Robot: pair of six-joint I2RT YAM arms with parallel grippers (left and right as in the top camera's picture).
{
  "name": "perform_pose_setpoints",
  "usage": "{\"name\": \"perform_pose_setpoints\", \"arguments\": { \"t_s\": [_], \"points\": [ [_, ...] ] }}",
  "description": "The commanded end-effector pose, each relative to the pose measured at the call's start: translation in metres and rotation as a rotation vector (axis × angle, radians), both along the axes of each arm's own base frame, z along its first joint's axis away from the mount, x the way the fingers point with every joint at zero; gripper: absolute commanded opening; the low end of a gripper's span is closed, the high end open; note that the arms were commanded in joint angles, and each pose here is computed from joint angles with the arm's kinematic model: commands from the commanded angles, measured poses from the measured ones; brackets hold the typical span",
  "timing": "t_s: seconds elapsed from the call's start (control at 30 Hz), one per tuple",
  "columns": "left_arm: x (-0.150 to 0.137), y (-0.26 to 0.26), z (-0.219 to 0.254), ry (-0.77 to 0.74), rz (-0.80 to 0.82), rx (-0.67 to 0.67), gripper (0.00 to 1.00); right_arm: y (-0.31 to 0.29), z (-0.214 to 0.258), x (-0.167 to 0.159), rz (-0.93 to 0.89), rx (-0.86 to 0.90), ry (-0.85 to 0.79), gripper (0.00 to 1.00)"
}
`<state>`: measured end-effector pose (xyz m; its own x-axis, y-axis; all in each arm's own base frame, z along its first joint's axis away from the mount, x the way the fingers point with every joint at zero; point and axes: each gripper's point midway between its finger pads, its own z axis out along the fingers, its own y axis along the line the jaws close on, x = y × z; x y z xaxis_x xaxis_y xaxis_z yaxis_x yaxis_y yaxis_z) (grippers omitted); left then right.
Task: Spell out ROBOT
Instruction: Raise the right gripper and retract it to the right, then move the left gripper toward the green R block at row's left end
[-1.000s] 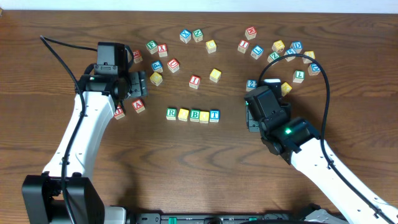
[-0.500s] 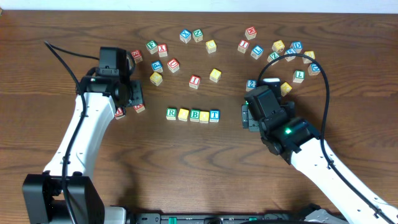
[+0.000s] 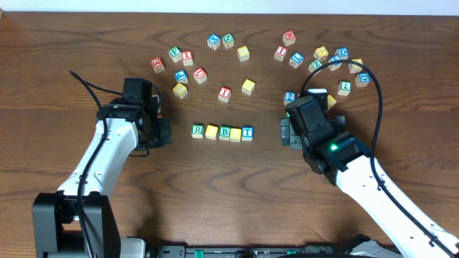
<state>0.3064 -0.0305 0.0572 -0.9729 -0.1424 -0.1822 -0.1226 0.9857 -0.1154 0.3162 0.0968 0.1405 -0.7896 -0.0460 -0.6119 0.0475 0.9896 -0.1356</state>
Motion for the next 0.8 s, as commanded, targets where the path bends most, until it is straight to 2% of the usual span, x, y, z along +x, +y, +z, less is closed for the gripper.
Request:
{"name": "perform_pose_setpoints", "arguments": {
  "t_s": [0.0,0.5,0.77],
  "points": [
    [0.003,-0.002,0.0,-0.017,-0.007,-0.015,0.07,-0.003,0.003,0.005,-0.012,-0.011,-0.006,0.99],
    [0.019,-0.032,0.0,-0.088,-0.122,-0.012,0.08,-0.001,0.001,0.008,-0.011,-0.007,-0.012,0.99],
    [0.026,-0.045,-0.019,-0.075,-0.156,-0.012,0.08,-0.001,0.001,0.008,-0.011,-0.006,-0.013,0.99]
  ]
}}
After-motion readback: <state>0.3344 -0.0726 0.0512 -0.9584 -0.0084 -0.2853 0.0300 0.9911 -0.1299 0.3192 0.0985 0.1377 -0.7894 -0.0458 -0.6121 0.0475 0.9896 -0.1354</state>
